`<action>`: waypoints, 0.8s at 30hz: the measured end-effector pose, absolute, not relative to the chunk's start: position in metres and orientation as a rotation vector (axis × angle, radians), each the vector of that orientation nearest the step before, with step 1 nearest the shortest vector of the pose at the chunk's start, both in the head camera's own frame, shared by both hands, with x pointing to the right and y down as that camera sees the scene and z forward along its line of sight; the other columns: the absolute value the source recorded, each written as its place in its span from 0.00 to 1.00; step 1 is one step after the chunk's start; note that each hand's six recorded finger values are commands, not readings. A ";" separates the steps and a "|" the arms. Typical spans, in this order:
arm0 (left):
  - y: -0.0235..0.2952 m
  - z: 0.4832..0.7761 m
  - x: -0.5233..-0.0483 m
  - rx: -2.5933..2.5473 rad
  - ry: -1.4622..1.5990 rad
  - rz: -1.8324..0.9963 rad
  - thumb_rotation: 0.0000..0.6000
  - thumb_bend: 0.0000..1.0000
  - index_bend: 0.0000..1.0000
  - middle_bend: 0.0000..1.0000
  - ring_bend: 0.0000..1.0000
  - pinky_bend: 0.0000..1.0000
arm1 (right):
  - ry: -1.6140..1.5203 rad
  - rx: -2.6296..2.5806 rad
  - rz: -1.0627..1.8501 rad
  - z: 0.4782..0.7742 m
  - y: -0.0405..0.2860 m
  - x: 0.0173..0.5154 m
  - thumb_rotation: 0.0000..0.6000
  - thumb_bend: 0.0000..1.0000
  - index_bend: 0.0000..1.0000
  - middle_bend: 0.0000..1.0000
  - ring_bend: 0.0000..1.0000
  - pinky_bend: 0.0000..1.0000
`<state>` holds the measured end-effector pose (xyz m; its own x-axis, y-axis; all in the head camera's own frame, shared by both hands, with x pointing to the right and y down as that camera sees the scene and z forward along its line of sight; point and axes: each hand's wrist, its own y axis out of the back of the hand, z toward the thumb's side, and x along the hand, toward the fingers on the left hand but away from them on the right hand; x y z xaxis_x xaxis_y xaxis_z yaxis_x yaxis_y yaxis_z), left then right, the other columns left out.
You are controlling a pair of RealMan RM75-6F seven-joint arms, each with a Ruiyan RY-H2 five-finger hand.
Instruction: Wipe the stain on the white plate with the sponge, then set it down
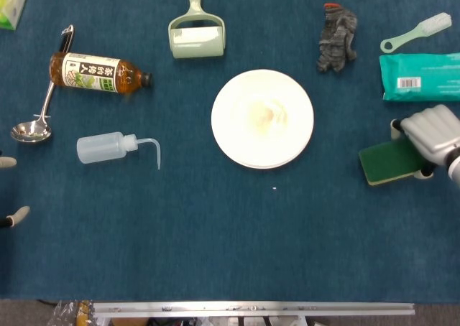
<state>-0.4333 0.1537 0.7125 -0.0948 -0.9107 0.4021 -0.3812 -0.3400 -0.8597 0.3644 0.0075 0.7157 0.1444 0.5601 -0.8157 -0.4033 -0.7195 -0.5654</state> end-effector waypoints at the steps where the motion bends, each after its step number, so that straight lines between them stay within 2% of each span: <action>1: 0.154 0.713 -0.433 -1.701 1.408 -1.441 1.00 0.00 0.29 0.20 0.26 0.51 | -0.147 -1.696 1.695 0.717 0.008 0.367 1.00 0.00 0.00 0.01 0.14 0.29; 5: 0.154 0.714 -0.433 -1.705 1.409 -1.443 1.00 0.00 0.29 0.20 0.26 0.51 | -0.137 -1.709 1.794 0.720 0.011 0.374 1.00 0.00 0.00 0.00 0.10 0.33; 12: 0.149 0.711 -0.432 -1.686 1.435 -1.408 1.00 0.00 0.29 0.20 0.25 0.51 | -0.254 -1.771 1.796 0.707 0.008 0.366 1.00 0.00 0.00 0.01 0.09 0.38; 14: 0.145 0.708 -0.430 -1.672 1.450 -1.381 1.00 0.00 0.29 0.20 0.25 0.51 | -0.333 -1.774 1.744 0.701 0.003 0.366 1.00 0.00 0.00 0.05 0.09 0.38; 16: 0.139 0.703 -0.426 -1.658 1.457 -1.339 1.00 0.00 0.29 0.21 0.25 0.51 | -0.404 -1.758 1.680 0.693 -0.002 0.367 1.00 0.00 0.05 0.13 0.11 0.36; 19: 0.130 0.696 -0.420 -1.651 1.440 -1.295 1.00 0.00 0.29 0.21 0.25 0.49 | -0.545 -1.703 1.554 0.673 -0.008 0.375 1.00 0.00 0.10 0.19 0.13 0.35; 24: 0.119 0.682 -0.414 -1.613 1.418 -1.255 1.00 0.00 0.30 0.22 0.25 0.48 | -0.816 -1.611 1.468 0.637 0.011 0.424 1.00 0.00 0.14 0.24 0.14 0.35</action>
